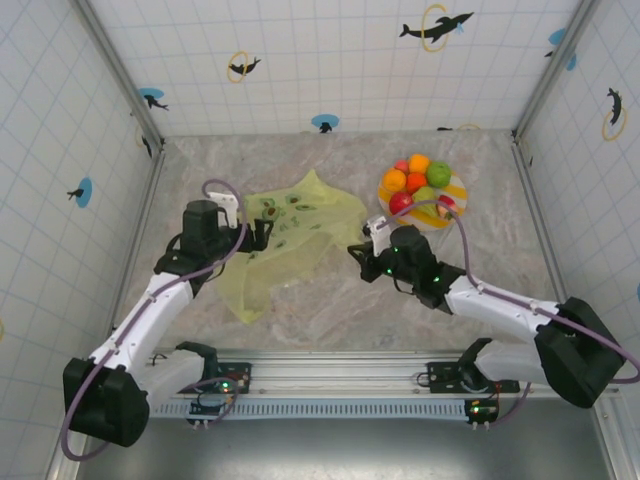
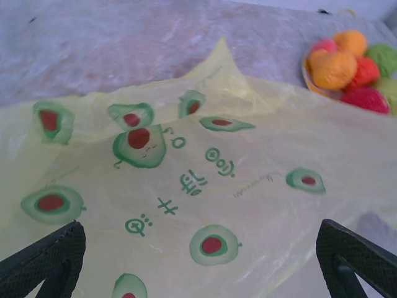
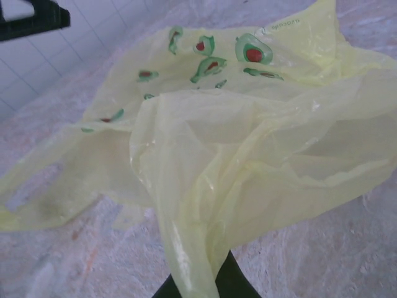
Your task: Place the fruits into the plastic bag
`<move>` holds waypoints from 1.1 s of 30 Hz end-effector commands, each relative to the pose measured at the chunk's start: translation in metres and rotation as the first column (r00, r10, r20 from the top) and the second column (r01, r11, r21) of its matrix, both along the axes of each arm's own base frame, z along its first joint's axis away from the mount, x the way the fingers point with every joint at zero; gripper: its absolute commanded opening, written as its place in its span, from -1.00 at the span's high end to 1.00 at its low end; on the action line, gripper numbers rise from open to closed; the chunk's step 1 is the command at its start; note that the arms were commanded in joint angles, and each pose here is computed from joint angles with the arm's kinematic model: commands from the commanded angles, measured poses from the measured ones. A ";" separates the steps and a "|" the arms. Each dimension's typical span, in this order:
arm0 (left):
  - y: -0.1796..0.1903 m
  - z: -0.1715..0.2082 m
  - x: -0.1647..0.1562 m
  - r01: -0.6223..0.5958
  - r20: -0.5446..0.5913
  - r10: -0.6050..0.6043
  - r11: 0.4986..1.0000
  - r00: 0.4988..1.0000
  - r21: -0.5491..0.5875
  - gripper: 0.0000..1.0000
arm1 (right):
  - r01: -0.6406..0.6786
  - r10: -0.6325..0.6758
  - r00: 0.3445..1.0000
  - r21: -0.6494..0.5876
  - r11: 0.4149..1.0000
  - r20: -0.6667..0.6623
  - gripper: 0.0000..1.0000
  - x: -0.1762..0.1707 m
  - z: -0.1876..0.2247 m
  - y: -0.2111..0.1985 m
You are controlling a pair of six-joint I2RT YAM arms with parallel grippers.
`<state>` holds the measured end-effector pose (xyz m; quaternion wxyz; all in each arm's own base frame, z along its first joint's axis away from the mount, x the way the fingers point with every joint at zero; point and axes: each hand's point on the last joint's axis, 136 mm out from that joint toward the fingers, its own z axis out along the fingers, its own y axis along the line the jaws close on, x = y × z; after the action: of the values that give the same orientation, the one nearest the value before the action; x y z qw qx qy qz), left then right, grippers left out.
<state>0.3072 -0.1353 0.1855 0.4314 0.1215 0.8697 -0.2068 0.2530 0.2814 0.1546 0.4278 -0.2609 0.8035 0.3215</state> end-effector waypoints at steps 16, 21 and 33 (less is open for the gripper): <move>-0.093 -0.073 -0.019 0.467 -0.016 -0.514 0.765 0.857 0.443 -0.93 | 0.001 0.008 0.997 0.113 0.994 -0.078 1.00 0.010 0.030 -0.009; -0.097 -0.087 -0.001 0.423 -0.007 -0.478 0.769 0.878 0.480 -0.55 | 0.016 -0.006 0.996 0.109 0.994 -0.088 1.00 0.016 0.031 -0.014; -0.106 -0.062 0.024 0.289 0.071 -0.334 0.889 0.940 0.355 0.90 | -0.031 0.039 0.994 0.083 0.996 -0.099 0.92 0.040 0.030 -0.005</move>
<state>0.3151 -0.2306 0.0840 0.3702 0.3901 0.8387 -0.0859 0.2791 0.2683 0.1643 0.3780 -0.2218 0.8191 0.3701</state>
